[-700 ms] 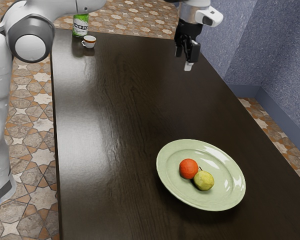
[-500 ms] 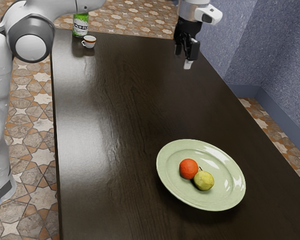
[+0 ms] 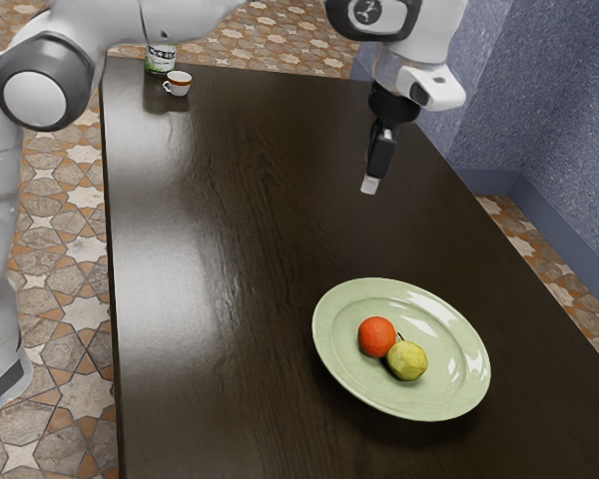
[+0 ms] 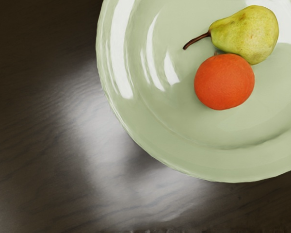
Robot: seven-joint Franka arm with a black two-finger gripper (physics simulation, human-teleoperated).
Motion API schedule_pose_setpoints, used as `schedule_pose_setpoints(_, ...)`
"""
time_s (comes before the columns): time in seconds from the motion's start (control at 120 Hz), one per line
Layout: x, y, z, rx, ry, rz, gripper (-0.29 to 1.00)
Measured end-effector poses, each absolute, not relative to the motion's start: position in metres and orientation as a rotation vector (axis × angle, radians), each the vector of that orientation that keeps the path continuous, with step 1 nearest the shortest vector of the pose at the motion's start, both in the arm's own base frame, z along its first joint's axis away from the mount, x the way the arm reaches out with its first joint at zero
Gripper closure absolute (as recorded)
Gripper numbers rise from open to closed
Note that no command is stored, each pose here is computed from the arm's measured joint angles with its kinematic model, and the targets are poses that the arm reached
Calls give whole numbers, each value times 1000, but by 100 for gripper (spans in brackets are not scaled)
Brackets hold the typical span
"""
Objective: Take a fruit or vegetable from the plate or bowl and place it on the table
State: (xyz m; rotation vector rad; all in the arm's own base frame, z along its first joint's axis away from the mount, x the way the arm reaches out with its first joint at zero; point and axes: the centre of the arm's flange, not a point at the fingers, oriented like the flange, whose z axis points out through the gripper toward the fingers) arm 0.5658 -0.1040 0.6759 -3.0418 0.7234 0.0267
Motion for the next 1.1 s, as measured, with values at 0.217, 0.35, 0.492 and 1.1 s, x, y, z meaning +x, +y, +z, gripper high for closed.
schedule_pose_setpoints(0.217,569,-130,629,-2954,1082,119,0)
schedule_pose_setpoints(0.35,579,-142,611,-2917,1242,82,0)
schedule_pose_setpoints(0.492,589,-159,597,-2864,1387,34,0)
schedule_pose_setpoints(1.1,617,-182,551,-2736,1667,-47,0)
